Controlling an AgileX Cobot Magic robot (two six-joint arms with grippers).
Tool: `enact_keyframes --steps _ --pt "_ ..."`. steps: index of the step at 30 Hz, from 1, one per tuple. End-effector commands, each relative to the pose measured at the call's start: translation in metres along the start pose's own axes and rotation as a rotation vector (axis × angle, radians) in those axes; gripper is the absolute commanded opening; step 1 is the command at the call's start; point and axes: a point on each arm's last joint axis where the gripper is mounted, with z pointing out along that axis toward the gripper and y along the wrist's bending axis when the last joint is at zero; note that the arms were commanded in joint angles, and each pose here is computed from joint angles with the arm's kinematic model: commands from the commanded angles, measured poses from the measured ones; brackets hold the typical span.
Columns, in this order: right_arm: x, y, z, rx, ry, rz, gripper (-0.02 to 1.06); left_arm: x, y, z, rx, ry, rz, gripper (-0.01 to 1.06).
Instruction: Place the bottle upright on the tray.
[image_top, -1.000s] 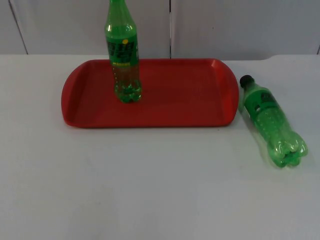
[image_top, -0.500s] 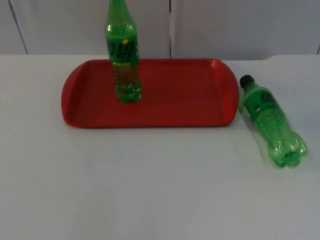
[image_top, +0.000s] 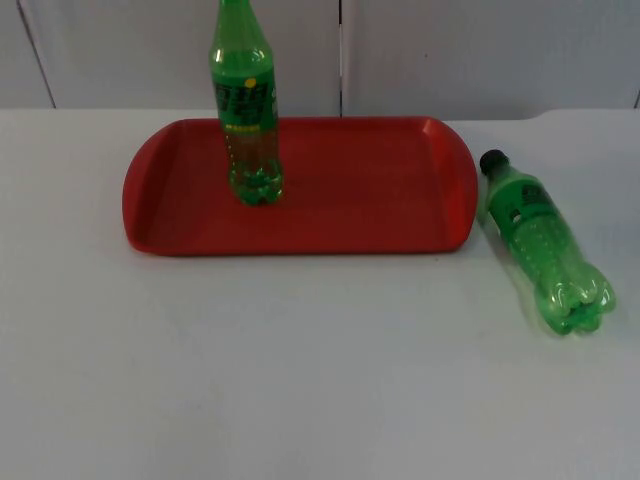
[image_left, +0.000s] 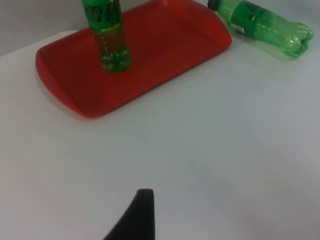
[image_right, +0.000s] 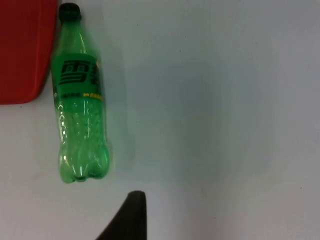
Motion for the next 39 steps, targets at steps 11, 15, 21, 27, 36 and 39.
enact_keyframes --steps 11,15,21,27,36,39 --pt "-0.03 -0.001 0.054 -0.013 0.118 -0.002 1.05 0.001 0.0 0.0 0.001 0.003 0.0 1.05" --pt "-0.037 0.011 0.069 -0.035 0.15 -0.031 1.05 0.001 0.0 0.0 0.001 0.001 -0.001 1.05" --pt "-0.052 0.047 0.094 -0.09 0.16 -0.12 1.05 0.002 0.001 0.002 -0.001 -0.004 0.0 1.05" --pt "-0.063 0.088 0.132 -0.129 0.271 -0.183 1.05 0.002 0.001 0.002 -0.003 -0.003 0.001 1.05" --pt "-0.072 0.124 0.181 -0.117 0.344 -0.212 1.05 0.002 0.001 0.002 -0.003 -0.003 0.001 1.05" --pt "-0.075 0.133 0.2 -0.077 0.369 -0.205 1.05 0.002 0.001 0.002 -0.003 -0.003 0.001 1.05"
